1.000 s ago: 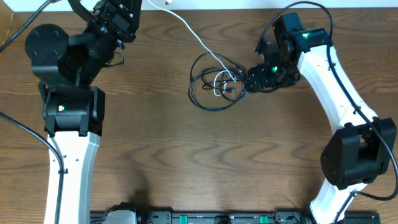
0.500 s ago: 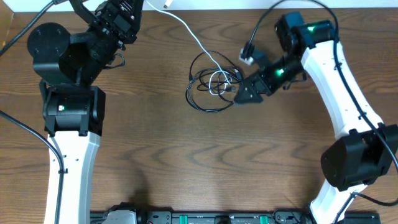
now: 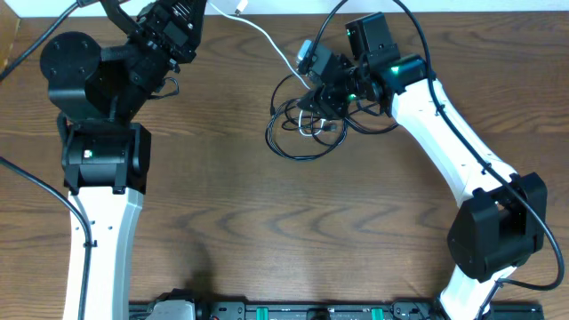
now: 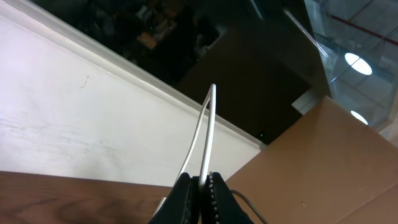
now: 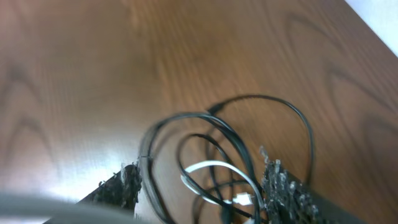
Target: Untangle cables
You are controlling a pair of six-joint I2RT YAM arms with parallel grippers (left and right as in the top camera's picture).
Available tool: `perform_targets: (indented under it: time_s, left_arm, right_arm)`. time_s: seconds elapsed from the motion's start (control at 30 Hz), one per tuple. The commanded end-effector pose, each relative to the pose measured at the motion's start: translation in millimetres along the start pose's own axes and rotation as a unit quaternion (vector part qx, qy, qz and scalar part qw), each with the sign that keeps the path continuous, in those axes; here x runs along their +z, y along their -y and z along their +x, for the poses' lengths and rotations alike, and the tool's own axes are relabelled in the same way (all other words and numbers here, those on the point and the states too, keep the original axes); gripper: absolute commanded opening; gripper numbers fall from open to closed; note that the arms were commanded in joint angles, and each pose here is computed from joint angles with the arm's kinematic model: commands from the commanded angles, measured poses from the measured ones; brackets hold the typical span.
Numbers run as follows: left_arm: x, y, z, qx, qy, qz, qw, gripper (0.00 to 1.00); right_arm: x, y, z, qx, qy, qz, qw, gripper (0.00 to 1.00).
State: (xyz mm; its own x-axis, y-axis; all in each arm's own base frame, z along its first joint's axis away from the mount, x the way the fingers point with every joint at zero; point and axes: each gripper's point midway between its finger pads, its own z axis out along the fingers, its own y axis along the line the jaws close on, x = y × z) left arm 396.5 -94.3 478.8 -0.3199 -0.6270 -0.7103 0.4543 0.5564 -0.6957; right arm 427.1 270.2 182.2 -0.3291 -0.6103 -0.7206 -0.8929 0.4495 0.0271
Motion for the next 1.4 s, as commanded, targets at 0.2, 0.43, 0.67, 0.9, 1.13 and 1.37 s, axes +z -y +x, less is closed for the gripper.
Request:
perform_targets:
  time_s: [0.2, 0.43, 0.67, 0.9, 1.13, 1.37]
  left_arm:
    - [-1, 11, -6, 0.016, 0.004, 0.012, 1.0, 0.07]
    - [-1, 10, -6, 0.016, 0.004, 0.011, 1.0, 0.08]
    - [-4, -34, 8, 0.018, -0.011, -0.088, 0.996, 0.07]
    - [-9, -100, 43, 0.004, -0.067, -0.207, 0.976, 0.07]
    - [-5, -118, 70, 0.025, -0.128, -0.212, 0.968, 0.07]
    - [-20, -137, 118, 0.057, -0.243, -0.214, 0.944, 0.08]
  right_arm:
    - [-2, 17, 21, 0.044, -0.022, 0.035, 0.998, 0.29]
    - [-2, 18, 22, 0.088, -0.022, 0.036, 0.995, 0.01]
    - [-44, 24, -12, 0.134, 0.005, 0.081, 0.988, 0.01]
    - [-162, 9, -109, 0.168, 0.127, 0.12, 0.97, 0.01]
    - [-207, 2, -126, 0.2, 0.154, 0.147, 0.956, 0.01]
    - [-192, 12, -86, 0.246, 0.082, 0.161, 0.952, 0.01]
